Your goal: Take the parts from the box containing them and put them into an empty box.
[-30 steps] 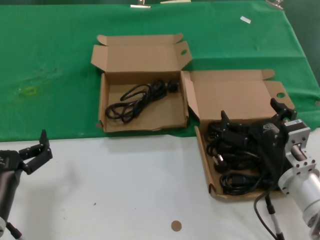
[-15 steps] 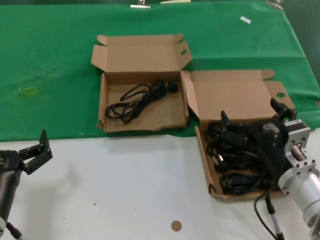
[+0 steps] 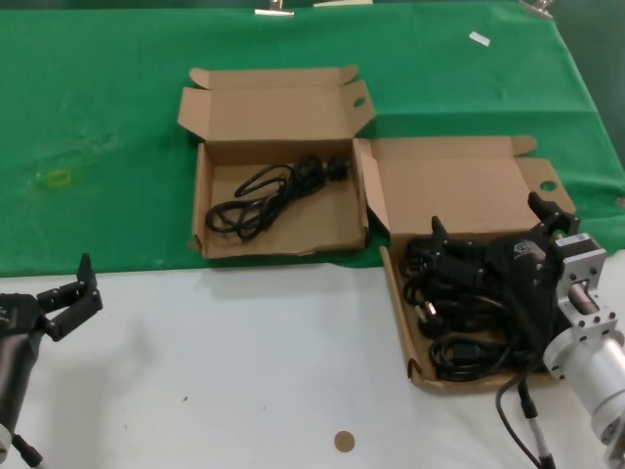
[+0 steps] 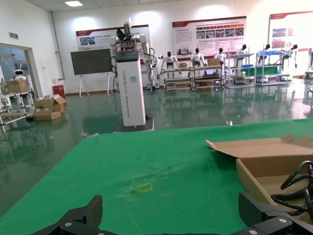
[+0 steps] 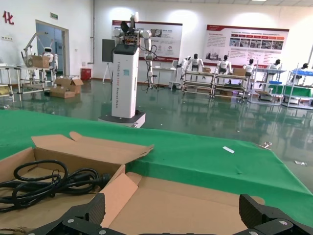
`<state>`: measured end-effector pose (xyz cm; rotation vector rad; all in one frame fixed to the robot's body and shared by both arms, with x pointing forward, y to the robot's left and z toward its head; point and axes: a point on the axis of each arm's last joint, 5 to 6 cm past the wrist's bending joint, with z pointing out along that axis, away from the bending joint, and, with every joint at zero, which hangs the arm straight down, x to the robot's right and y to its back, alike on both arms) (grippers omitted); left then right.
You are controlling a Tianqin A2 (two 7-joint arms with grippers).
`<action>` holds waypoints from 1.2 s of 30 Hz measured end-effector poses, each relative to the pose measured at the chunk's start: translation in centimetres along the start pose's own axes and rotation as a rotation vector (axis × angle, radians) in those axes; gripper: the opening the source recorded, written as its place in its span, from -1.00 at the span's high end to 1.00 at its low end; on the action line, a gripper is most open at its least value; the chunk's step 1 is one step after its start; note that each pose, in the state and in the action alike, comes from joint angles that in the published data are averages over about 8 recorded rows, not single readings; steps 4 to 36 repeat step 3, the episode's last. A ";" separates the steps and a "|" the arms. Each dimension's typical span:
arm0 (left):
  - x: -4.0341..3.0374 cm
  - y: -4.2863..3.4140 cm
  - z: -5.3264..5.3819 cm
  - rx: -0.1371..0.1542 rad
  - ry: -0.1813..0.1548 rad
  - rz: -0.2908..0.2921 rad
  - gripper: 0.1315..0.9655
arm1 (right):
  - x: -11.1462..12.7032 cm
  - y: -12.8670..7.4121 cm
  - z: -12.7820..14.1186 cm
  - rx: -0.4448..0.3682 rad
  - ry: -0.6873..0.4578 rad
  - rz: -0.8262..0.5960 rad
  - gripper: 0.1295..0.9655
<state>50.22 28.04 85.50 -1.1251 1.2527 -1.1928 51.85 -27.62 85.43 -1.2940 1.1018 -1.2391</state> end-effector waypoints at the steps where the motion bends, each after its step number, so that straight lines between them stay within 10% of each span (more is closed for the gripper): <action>1: 0.00 0.00 0.0 0.000 0.000 0.000 -1.00 | 0.0 0.0 0.0 0.000 0.000 0.000 -1.00; 36: 0.00 0.00 0.0 0.000 0.000 0.000 -1.00 | 0.0 0.0 0.0 0.000 0.000 0.000 -1.00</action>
